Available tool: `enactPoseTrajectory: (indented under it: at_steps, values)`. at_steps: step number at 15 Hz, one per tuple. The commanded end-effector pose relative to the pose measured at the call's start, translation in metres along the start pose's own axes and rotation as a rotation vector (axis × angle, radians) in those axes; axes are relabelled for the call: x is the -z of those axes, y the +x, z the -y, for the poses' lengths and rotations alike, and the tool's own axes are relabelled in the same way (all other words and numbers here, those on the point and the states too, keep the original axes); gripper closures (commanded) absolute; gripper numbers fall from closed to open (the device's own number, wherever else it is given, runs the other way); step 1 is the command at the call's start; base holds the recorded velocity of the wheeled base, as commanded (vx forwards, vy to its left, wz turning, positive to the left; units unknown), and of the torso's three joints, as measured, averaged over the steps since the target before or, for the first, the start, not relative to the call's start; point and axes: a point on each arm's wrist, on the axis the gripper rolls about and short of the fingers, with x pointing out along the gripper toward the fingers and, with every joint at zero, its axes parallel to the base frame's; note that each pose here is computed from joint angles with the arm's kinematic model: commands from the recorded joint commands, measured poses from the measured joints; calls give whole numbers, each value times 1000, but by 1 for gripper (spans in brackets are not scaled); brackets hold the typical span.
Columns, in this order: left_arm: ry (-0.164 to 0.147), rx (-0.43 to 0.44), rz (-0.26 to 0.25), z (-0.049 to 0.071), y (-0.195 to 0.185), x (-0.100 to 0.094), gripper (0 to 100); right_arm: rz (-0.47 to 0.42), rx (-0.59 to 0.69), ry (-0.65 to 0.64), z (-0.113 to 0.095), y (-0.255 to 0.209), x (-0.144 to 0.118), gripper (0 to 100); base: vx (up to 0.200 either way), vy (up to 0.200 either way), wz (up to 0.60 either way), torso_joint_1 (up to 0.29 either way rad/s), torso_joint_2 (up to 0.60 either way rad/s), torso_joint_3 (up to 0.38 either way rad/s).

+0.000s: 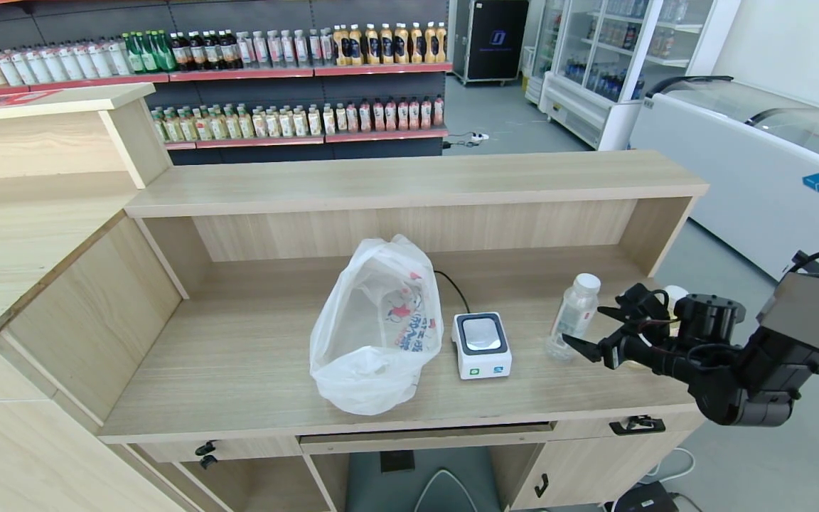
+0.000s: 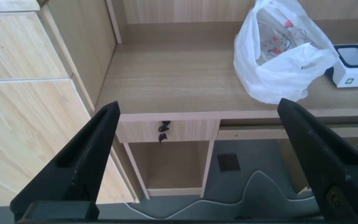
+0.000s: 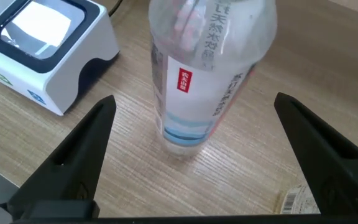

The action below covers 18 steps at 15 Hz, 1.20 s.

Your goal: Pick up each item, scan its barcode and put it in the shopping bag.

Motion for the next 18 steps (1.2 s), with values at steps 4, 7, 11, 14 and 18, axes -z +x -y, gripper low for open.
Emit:
enactPoseTrajectory:
  at_steps: [4, 7, 11, 14, 18]
  values:
    - [0, -2, 0, 0, 0, 0, 0, 15, -24, -7, -2, 13, 4, 0, 0, 0, 0, 0, 0, 0]
    - [0, -2, 0, 0, 0, 0, 0, 27, -22, -15, 1, 21, 5, 0, 0, 0, 0, 0, 0, 0]
    - [0, -2, 0, 0, 0, 0, 0, 47, -30, -25, 1, 32, 4, 0, 0, 0, 0, 0, 0, 0]
    - [0, -2, 0, 0, 0, 0, 0, 46, -47, -24, -5, 38, 7, 0, 0, 0, 0, 0, 0, 0]
    - [0, -2, 0, 0, 0, 0, 0, 54, -78, -27, -7, 49, 6, 0, 0, 0, 0, 0, 0, 0]
